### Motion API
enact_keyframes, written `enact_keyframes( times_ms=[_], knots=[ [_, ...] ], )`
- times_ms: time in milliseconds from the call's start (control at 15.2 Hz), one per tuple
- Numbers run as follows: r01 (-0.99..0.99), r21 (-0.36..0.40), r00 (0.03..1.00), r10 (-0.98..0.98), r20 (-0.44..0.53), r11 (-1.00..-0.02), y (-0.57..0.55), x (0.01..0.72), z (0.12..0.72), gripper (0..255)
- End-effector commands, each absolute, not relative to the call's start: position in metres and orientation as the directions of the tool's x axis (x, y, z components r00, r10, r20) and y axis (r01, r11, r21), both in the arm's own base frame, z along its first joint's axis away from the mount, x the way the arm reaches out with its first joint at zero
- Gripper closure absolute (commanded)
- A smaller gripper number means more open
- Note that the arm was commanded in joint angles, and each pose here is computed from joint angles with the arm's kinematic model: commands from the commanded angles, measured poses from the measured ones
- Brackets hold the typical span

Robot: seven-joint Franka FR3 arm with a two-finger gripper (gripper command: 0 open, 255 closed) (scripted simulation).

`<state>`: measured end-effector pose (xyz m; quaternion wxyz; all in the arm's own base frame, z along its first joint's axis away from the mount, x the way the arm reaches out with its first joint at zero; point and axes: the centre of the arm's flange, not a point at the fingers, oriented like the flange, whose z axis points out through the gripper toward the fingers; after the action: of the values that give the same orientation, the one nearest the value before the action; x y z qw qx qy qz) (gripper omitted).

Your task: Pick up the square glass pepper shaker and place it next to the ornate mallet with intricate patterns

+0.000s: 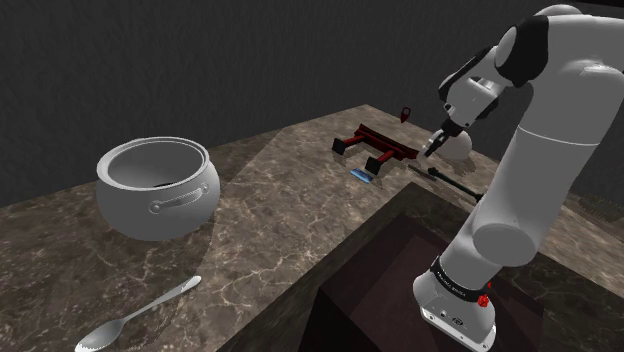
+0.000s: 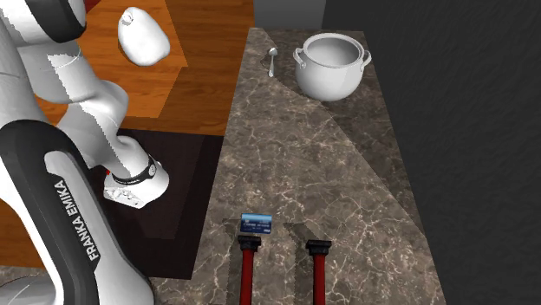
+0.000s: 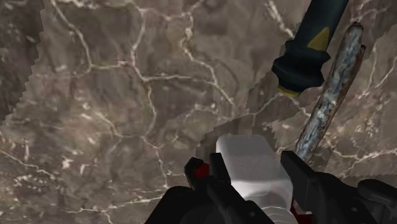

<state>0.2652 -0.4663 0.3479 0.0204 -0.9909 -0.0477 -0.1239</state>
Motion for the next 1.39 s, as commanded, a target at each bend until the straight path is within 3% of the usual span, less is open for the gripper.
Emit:
enact_keyframes(
  times_ms=[0,528,594,924,1320],
  knots=[
    [0.099,-0.029,0.965,0.089,0.248,-0.995,-0.466,0.266,0.336,255],
    [0.099,-0.029,0.965,0.089,0.248,-0.995,-0.466,0.266,0.334,255],
    [0.099,-0.029,0.965,0.089,0.248,-0.995,-0.466,0.266,0.334,0],
    [0.099,-0.029,0.965,0.089,0.248,-0.995,-0.466,0.266,0.334,0],
    [0.099,-0.029,0.965,0.089,0.248,-0.995,-0.469,0.253,0.383,0]
  ],
)
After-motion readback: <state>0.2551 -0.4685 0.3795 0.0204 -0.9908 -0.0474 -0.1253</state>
